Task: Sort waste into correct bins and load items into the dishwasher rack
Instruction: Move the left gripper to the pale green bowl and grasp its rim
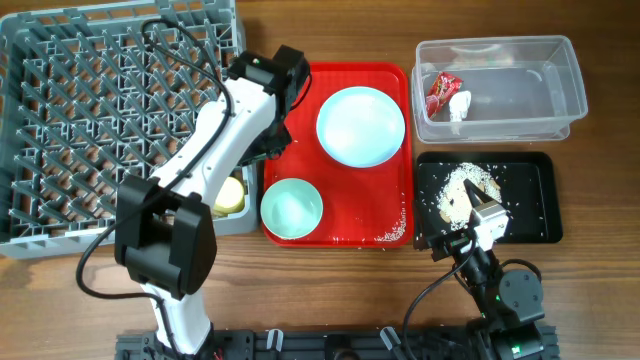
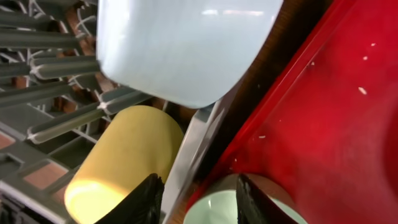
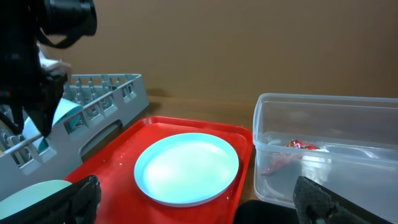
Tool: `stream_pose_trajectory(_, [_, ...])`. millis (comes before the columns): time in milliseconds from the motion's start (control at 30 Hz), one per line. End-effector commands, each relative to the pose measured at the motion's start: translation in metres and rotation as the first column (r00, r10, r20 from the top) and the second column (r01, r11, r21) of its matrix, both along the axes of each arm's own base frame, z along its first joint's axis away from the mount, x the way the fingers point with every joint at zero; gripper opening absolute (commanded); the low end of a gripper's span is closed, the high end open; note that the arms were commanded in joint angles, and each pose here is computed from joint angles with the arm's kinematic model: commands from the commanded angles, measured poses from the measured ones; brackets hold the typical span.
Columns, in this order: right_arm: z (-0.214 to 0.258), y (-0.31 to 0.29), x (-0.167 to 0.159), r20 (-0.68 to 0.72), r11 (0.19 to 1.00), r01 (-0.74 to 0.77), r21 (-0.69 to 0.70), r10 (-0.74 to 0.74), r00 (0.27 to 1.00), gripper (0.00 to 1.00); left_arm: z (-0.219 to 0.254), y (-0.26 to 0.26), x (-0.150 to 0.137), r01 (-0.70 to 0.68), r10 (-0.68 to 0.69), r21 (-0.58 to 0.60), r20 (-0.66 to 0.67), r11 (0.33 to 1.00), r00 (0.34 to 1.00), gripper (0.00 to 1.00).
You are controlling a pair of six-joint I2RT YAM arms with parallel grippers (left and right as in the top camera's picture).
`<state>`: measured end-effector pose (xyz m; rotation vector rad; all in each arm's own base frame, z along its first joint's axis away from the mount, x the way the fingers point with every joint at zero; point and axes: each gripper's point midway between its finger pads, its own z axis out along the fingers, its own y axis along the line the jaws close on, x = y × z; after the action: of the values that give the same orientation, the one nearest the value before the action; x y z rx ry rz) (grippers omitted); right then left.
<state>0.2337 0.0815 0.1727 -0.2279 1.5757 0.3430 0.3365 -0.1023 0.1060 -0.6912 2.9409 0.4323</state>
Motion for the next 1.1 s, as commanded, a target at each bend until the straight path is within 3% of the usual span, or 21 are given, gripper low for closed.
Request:
stream_pose_trajectory(0, [0.002,0.002,-0.001,0.008,1.000,-0.013,0.012,0.013,1.000,1.00,-0.018,0.008,-0.009,0.017,-0.016,0.020,-0.032,1.000,0.999,0.41])
stream_pose_trajectory(100, [0.002,0.002,-0.001,0.007,1.000,-0.013,0.013,0.013,1.000,1.00,-0.027,0.007,-0.013,0.015,-0.015,0.009,-0.045,1.000,0.999,0.32])
stream_pose_trajectory(200, [0.002,0.002,-0.001,0.007,1.000,-0.013,0.013,0.013,1.000,1.00,-0.026,0.007,-0.017,0.013,-0.013,0.002,-0.062,1.000,0.998,0.15])
stream_pose_trajectory(300, [0.002,0.002,-0.001,0.007,1.000,-0.013,0.013,0.013,1.000,1.00,-0.024,0.011,-0.027,0.013,-0.011,0.021,-0.104,1.000,0.994,0.04])
stream_pose_trajectory(700, [0.002,0.002,-0.001,0.005,1.000,-0.013,0.012,0.013,1.000,1.00,-0.013,0.018,-0.029,0.069,-0.064,0.042,-0.103,0.997,0.993,0.04])
stream_pose_trajectory(1067, [0.002,0.002,-0.001,0.005,1.000,-0.013,0.012,0.013,1.000,1.00,-0.010,0.024,-0.044,0.150,-0.137,0.053,-0.194,0.987,0.971,0.04])
